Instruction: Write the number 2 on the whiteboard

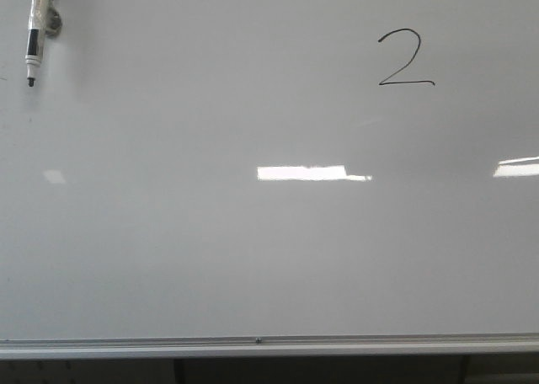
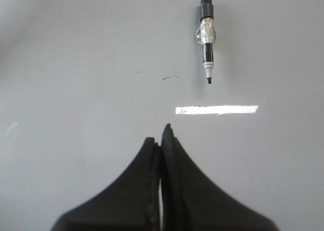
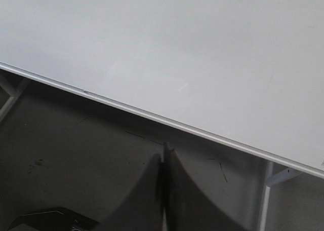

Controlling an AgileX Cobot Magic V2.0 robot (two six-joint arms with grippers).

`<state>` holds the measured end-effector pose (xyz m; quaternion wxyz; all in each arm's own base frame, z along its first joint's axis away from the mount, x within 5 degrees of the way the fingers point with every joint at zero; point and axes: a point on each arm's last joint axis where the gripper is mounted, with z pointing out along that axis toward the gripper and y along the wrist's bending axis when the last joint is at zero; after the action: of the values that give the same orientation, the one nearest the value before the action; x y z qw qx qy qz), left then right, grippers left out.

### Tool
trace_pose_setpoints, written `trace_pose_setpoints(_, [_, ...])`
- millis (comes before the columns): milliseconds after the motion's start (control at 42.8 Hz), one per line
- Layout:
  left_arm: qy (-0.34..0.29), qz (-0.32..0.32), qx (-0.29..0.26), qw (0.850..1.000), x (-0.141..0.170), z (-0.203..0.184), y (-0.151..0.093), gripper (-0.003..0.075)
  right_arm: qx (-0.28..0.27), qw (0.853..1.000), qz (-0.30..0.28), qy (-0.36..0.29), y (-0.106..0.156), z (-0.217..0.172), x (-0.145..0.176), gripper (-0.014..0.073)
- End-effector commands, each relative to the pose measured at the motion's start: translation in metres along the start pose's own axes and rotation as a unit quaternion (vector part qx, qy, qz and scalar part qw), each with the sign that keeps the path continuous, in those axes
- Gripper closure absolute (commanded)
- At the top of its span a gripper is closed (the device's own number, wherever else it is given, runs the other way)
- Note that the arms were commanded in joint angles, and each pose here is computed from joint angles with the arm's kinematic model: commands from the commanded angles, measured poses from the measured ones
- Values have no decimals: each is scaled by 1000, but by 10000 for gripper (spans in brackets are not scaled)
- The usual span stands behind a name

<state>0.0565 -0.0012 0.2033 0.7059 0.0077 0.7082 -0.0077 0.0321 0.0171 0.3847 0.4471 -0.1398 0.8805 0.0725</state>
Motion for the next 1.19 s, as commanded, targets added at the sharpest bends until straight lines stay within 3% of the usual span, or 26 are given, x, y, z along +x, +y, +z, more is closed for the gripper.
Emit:
trace_pose_setpoints(0, [-41,-3,-1,999,2,-1,0,741,10,999,-2,-37,-1,-5,-11,665])
trace_pose_setpoints(794, [-41,-3,-1,999,2,-1,0,741,14,999,-4,-48,-2,-6,-10,665])
trace_pose_setpoints(957, [-40,-3,-1,999,2,-1,0,741,71,984,-1,-166,-7,0,2,665])
trace_pose_setpoints(1167, [-40,-3,-1,999,2,-1,0,741,126,939,4,-320,-15,42,46,665])
